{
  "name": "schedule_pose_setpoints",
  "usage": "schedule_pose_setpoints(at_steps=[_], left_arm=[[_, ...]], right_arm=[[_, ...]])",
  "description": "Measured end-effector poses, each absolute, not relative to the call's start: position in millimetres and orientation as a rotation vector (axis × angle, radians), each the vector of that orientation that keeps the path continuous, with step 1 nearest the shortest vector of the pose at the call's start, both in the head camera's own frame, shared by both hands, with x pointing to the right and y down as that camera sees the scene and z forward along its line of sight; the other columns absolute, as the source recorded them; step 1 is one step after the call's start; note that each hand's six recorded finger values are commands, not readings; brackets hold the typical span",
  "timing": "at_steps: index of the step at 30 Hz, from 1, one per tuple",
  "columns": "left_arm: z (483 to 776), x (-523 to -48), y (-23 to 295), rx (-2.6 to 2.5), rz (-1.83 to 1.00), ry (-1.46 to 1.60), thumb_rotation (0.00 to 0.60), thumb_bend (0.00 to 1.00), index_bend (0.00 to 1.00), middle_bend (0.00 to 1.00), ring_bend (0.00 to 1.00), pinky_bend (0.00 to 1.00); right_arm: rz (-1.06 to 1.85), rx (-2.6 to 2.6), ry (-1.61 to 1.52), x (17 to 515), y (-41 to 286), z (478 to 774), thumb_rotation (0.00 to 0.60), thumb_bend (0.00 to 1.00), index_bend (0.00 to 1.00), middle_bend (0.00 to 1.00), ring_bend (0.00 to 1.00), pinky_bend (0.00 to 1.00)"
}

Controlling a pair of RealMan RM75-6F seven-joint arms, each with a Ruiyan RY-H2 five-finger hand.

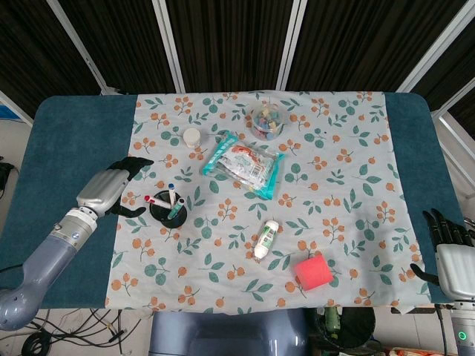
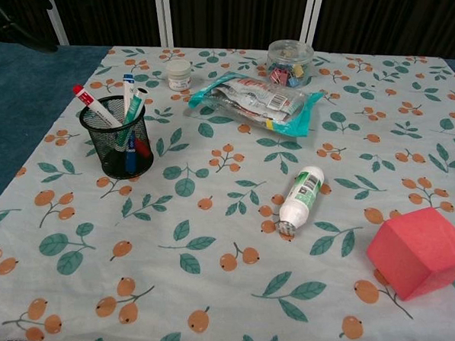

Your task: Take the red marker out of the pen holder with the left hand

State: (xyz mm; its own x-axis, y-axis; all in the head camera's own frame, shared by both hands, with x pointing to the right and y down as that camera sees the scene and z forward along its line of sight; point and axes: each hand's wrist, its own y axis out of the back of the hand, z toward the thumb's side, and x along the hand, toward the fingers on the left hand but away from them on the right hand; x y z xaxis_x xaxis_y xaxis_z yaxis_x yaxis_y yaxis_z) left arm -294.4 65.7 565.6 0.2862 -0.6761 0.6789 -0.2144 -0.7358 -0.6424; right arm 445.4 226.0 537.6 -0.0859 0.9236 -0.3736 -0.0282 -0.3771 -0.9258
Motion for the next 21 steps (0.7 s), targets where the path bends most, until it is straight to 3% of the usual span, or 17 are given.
schedule_pose_setpoints(at_steps=[21], left_arm=[[563.5, -300.6, 71.7, -2.125, -1.443, 0.816, 0.6, 0.22, 0.11, 0.09, 0.02, 0.11]], right_arm=[[1.56, -1.42, -1.034, 444.1, 225.3, 535.9, 0.6, 0.01, 0.07, 0.09, 0.16, 0.17]])
